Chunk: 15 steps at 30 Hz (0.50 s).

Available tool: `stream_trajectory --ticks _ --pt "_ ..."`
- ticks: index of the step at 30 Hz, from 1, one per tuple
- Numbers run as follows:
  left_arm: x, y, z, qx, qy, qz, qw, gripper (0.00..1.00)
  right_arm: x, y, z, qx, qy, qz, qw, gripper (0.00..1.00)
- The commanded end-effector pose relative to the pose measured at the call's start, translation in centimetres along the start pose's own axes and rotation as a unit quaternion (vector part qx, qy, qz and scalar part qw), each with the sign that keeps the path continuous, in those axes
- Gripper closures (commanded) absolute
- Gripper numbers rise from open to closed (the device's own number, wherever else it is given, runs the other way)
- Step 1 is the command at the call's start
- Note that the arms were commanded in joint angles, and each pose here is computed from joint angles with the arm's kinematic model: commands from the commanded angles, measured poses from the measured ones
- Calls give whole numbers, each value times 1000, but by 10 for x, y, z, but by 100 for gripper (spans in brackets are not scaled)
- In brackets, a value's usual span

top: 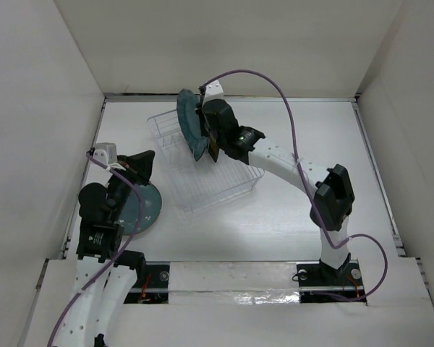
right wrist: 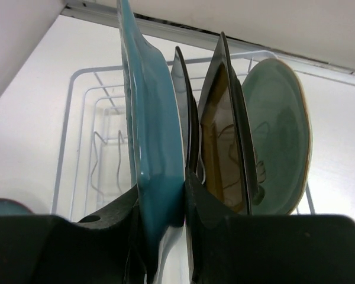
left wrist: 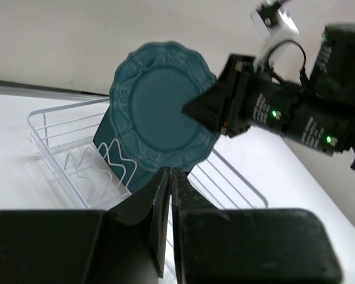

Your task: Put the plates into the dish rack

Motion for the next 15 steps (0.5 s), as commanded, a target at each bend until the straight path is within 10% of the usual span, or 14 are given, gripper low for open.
stream_trajectory --ticks 1,15 --pt "2 -13 -2 14 3 22 1000 99 25 77 -11 -113 9 25 993 100" --pt "-9 -7 -8 5 -17 40 999 100 48 26 37 -61 -3 -3 998 100"
Point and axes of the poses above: each gripper's point midway between its finger pads, its own z axis out along the fingers, its own x axis along the line the jaws close on, y = z × x, the point moved 5 cm from there along -z, back along the fingers, and after that the axes turned 12 degrees about z, right-handed, at the moved point
